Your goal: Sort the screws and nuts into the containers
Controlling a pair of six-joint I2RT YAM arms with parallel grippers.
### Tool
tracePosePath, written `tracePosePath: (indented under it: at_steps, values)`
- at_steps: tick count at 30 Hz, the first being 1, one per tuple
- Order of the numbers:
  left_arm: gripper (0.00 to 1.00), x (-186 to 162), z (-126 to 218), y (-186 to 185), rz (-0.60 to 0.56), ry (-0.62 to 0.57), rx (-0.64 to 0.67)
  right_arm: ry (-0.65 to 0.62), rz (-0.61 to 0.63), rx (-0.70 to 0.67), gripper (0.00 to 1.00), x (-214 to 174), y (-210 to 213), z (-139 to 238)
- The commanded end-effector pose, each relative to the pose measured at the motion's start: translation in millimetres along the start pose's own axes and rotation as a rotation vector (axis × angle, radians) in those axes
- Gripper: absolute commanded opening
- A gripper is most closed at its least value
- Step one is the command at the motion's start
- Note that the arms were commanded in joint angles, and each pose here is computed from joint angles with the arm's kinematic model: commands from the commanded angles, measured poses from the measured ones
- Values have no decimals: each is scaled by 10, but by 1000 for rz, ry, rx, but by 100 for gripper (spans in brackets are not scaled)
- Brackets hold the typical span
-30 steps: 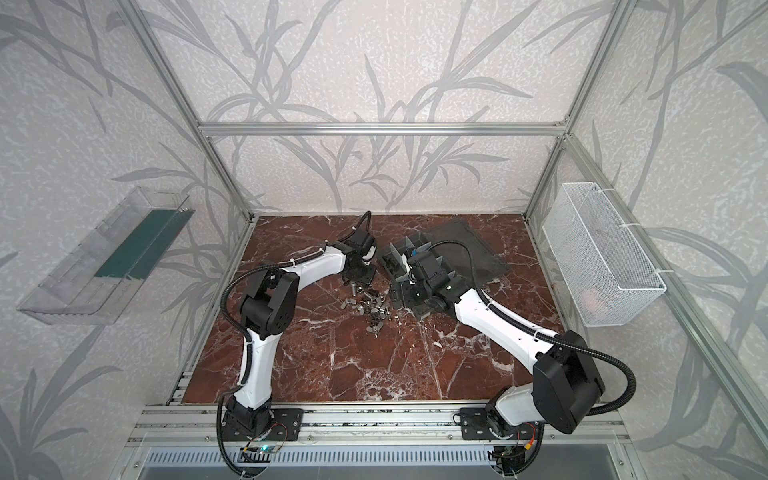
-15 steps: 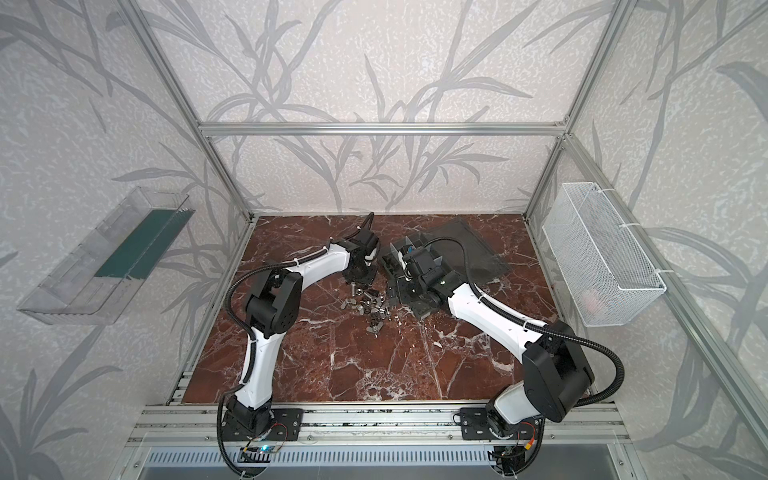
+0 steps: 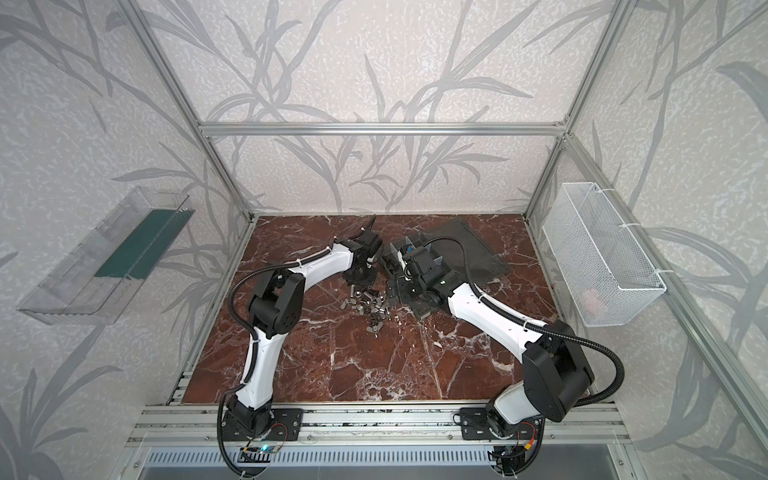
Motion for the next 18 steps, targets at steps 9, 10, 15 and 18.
tracePosePath:
  at_steps: [9,10,15,18]
  values:
    - [28,-60,101,-70,-3,46,-14,-40,13,10,99,139,58,75]
    - [28,-66,103,-64,3,49,-17,-43,13,11,99,139,54,76]
    - [28,-88,52,-102,5,66,-40,-37,7,18,99,113,52,75]
    - [26,-99,36,-91,5,70,-34,-42,11,14,99,104,43,105]
Point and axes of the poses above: each gripper's point midway between its finger pads, its own z axis back along the fingers, its own y axis along the line the jaws close on, x = y × z, the point moved 6 cm from there along z, back along the fingers, and after that the axes turned 8 degrees about -z, right-handed, at the moved point
